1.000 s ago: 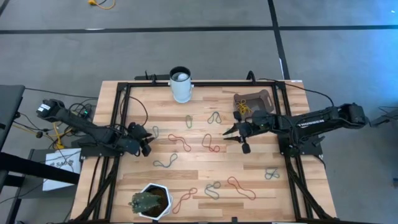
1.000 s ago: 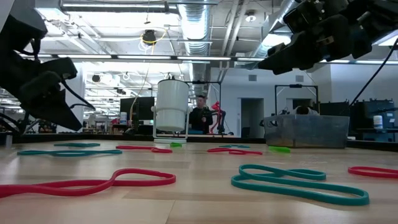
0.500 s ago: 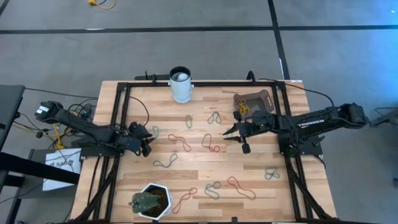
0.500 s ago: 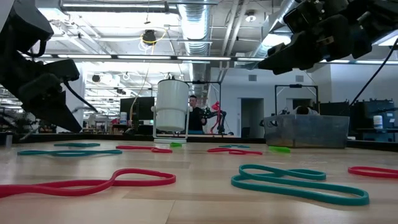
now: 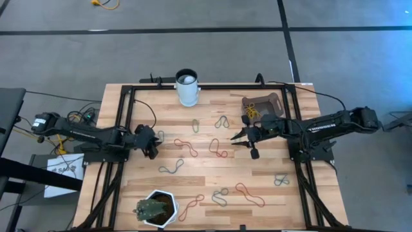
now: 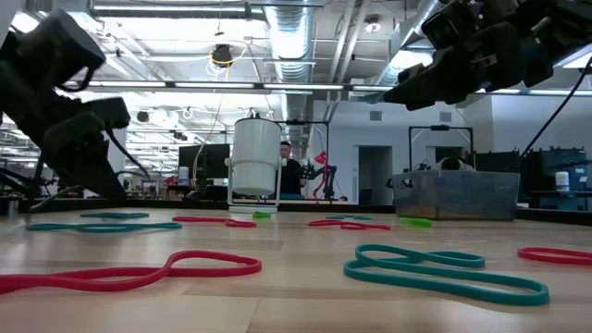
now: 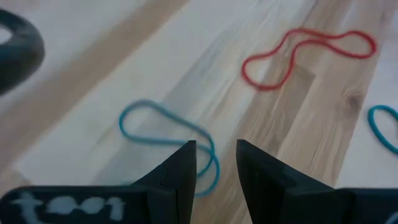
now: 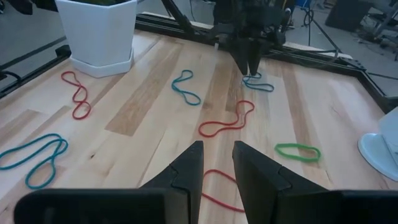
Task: Pick and place items into bin
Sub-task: Put the blue rubber band into the bin
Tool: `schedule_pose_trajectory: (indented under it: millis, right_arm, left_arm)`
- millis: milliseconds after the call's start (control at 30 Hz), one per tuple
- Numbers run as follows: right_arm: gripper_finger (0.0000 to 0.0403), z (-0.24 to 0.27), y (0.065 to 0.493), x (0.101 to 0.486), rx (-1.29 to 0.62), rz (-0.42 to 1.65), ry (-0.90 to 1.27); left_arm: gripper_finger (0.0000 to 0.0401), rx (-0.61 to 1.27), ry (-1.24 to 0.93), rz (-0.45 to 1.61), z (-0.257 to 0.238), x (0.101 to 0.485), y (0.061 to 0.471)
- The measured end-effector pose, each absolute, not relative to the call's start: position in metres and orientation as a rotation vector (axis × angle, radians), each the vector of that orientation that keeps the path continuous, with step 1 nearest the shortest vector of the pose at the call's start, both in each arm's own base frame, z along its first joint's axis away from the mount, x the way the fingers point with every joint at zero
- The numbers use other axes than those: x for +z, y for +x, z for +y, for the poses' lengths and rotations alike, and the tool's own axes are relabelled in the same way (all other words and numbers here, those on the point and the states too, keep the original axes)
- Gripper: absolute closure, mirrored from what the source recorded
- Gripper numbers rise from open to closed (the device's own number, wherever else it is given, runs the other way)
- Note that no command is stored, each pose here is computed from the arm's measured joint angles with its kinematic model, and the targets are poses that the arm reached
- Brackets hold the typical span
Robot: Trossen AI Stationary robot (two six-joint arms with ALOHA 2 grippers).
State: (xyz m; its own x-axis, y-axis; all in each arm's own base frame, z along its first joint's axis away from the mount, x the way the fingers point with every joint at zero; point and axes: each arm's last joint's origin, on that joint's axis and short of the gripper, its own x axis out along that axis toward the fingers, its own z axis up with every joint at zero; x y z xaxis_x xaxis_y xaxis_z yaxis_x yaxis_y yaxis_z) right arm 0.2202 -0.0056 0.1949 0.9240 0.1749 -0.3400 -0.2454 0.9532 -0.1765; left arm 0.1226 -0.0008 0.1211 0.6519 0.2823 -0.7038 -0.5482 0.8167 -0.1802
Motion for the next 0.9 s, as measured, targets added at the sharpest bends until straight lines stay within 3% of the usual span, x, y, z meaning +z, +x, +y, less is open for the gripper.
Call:
schedule_pose_trajectory:
  millis: [300, 500, 700, 900]
  right_arm:
    - [0.0321, -0.006, 0.22, 0.195, 0.222, 0.324, -0.245]
    - [0.0321, -0.006, 0.22, 0.195, 0.225, 0.322, -0.269]
    - [0.0321, -0.006, 0.22, 0.195, 0.225, 0.322, -0.269]
    - [0.0321, -0.006, 0.22, 0.195, 0.224, 0.324, -0.261]
  left_arm:
    - [0.0299, 0.482, -0.437, 0.762, 0.013, 0.119, 0.122]
    - [0.0299, 0.43, -0.337, 0.787, 0.014, 0.121, 0.137]
    - [0.0299, 0.477, -0.327, 0.993, 0.021, 0.131, 0.151]
    - [0.0299, 0.46, -0.363, 1.015, 0.019, 0.123, 0.162]
